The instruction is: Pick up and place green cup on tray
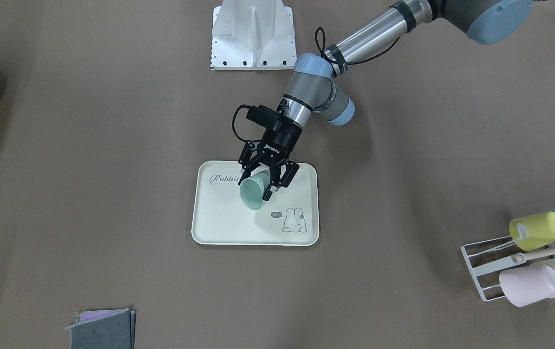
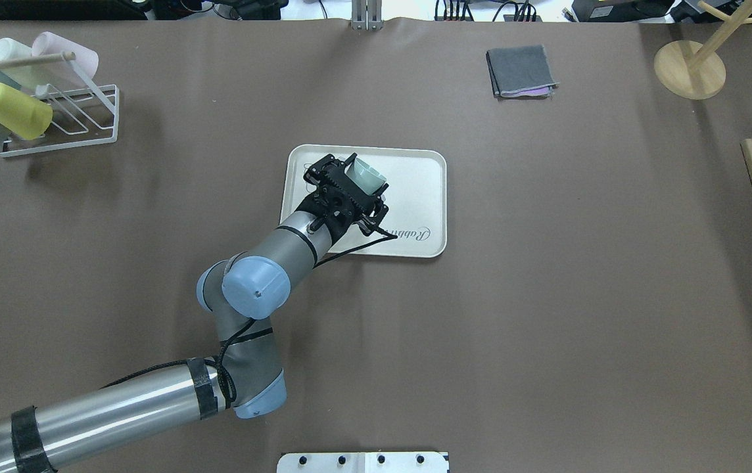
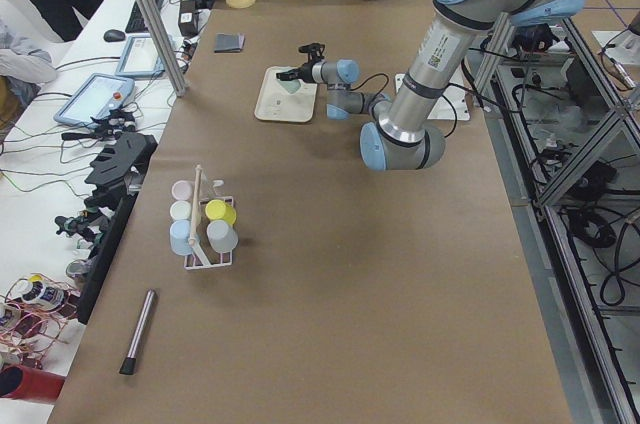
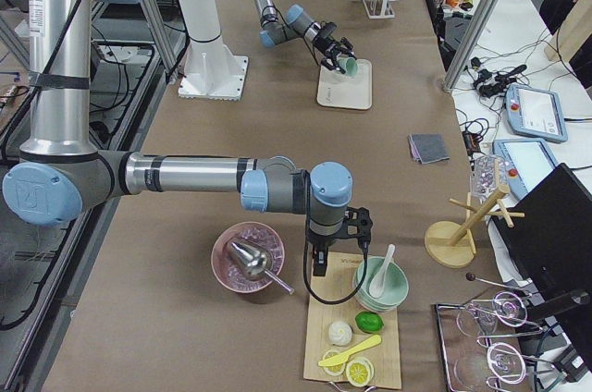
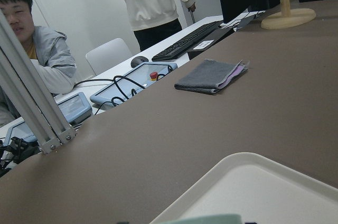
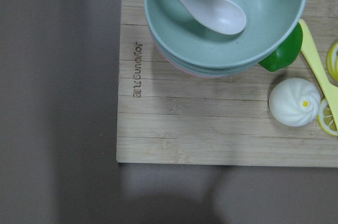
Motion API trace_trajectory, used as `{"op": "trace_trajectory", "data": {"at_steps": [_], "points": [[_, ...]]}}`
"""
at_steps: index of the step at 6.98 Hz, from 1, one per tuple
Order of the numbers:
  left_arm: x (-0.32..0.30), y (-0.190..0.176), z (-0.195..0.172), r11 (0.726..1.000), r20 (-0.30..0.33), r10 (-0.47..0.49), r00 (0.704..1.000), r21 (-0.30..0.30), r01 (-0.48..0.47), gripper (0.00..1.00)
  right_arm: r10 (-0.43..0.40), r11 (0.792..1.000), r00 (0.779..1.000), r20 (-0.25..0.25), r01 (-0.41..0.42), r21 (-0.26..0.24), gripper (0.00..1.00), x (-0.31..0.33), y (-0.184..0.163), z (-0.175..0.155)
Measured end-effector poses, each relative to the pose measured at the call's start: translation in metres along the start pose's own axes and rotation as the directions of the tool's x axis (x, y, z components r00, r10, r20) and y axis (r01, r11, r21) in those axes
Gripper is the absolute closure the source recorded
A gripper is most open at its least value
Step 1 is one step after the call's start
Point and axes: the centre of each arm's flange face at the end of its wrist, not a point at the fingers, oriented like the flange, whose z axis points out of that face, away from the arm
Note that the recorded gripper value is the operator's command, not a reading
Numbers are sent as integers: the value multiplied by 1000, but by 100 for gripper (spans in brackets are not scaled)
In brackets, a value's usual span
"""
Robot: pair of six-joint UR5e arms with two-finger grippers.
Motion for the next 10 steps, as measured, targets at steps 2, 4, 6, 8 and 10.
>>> {"op": "trace_trajectory", "data": {"at_steps": [2,4,6,8,10], "points": [[0,0,0,1000,0,0,1000,0,0,22,0,1000,1000,0,0,0,0,0,0,0],[1,0,0,1000,-1,0,1000,0,0,18,0,1000,1000,0,0,0,0,0,0,0],[1,0,0,1000,-1,0,1000,-1,0,19,0,1000,1000,0,0,0,0,0,0,0],[1,-1,-1,1000,-3,-3,1000,5,3,20,0,1000,1000,0,0,0,0,0,0,0],[-1,0,-4,1000,-8,-13,1000,20,13,20,0,1000,1000,0,0,0,0,0,0,0]]}}
